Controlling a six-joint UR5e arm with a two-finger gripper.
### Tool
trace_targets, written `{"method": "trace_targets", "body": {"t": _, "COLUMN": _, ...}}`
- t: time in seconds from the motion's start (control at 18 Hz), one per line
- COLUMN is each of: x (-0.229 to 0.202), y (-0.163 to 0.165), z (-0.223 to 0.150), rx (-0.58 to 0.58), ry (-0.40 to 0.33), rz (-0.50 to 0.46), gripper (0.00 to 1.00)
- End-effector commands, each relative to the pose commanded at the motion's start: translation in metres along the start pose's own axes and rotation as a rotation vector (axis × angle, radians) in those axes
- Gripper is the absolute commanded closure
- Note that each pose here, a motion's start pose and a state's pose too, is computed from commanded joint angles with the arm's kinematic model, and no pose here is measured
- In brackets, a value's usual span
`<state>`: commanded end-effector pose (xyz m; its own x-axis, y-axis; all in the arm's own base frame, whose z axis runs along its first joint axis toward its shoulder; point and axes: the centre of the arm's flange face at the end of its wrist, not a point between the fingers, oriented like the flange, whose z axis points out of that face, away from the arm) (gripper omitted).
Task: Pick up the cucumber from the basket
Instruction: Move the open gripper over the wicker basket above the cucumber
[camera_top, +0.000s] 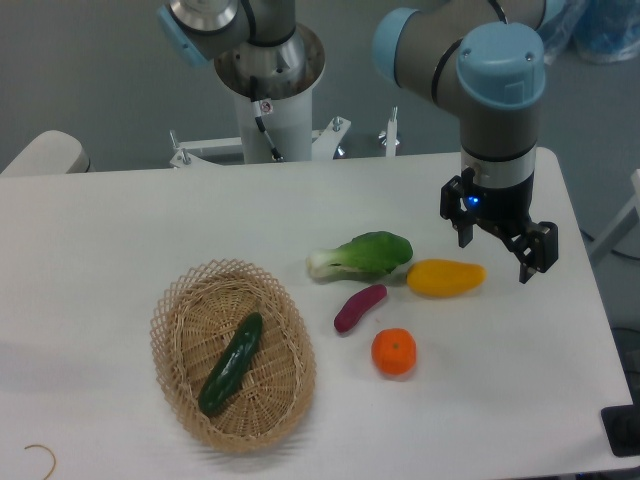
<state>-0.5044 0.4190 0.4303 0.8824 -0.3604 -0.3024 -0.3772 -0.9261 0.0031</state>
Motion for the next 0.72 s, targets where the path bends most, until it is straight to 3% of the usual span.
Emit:
{"method": "trace_targets", "body": {"t": 0.39, "x": 0.009, "y": -0.009, "z": 0.009, "rx": 0.021, "ry": 0.027, "rz": -0.003, "gripper": 0.0}}
{"method": "trace_targets", "body": {"t": 0.5, "x": 0.021, "y": -0.027, "z": 0.016, "rx": 0.034, "ry": 0.046, "rz": 0.013, "gripper": 0.0}}
{"method": "trace_targets", "body": {"t": 0.72, "x": 0.05, "y": -0.07, "z": 0.026, "rx": 0.066, "ry": 0.083, "rz": -0.164, "gripper": 0.0}}
